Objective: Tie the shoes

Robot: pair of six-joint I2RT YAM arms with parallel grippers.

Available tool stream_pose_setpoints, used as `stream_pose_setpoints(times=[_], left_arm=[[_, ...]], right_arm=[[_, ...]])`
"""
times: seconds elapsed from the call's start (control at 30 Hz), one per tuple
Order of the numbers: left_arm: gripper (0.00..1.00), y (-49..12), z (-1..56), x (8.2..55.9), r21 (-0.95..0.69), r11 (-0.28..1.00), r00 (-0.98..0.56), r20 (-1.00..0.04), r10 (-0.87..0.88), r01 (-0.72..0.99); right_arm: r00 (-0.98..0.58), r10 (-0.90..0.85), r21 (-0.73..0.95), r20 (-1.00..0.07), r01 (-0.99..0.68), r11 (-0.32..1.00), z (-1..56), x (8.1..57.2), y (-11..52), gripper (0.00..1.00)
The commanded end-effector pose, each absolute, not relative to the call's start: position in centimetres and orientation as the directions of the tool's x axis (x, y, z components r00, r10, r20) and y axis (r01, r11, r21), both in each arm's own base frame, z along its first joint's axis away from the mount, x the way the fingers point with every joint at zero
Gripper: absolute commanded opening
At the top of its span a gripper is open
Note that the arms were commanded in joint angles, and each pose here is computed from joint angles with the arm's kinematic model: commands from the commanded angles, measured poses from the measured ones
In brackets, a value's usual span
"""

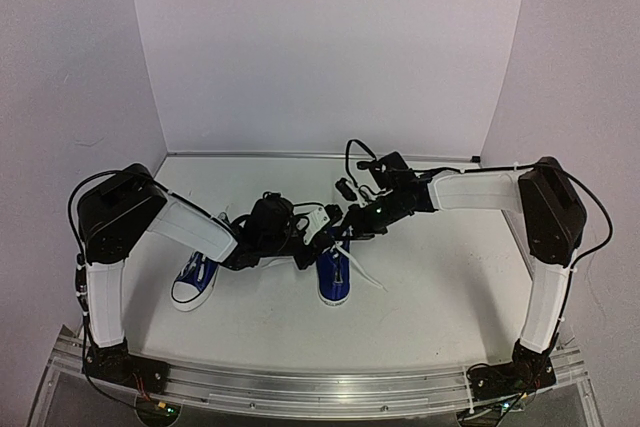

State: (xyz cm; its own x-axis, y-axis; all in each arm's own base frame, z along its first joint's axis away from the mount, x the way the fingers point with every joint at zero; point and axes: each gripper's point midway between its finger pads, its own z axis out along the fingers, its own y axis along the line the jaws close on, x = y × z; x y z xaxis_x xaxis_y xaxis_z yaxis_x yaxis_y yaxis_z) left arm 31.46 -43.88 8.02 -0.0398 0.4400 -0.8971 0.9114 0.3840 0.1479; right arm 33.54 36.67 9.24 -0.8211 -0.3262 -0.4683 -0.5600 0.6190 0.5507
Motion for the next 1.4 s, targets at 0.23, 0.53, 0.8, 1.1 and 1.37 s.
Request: stream_pose_setpoints(times=[0.23,0.53,0.8,1.1,1.37], left_arm=[[0.00,-45.5,9.3,30.4,0.091,0.308,-0.010,-0.950,0.313,0.947],[0.00,-44.5,9.7,30.3,0.042,0.274,-0.010,-0.983,0.186,0.961],[0.00,-44.7,9.5,30.9,0.031,0.252,0.002,-0.993,0.115,0.967],[0.00,-44.9,9.2,30.7,0.004,0.232,-0.010,-0.998,0.056,0.973],[0.00,-44.4,9.0,31.1,-0.020,0.245,-0.027,-0.999,0.026,0.969]], right_arm=[[-0.820,-0.297,0.582,-0.490,-0.561,0.589,10.4,34.0,37.3,0.00],[-0.826,-0.296,0.600,-0.481,-0.555,0.576,10.2,33.8,37.6,0.00],[-0.837,-0.291,0.639,-0.464,-0.544,0.544,10.1,33.2,38.2,0.00],[-0.848,-0.307,0.659,-0.431,-0.529,0.535,8.5,32.1,39.0,0.00],[-0.848,-0.312,0.660,-0.428,-0.529,0.533,8.6,31.5,38.5,0.15]])
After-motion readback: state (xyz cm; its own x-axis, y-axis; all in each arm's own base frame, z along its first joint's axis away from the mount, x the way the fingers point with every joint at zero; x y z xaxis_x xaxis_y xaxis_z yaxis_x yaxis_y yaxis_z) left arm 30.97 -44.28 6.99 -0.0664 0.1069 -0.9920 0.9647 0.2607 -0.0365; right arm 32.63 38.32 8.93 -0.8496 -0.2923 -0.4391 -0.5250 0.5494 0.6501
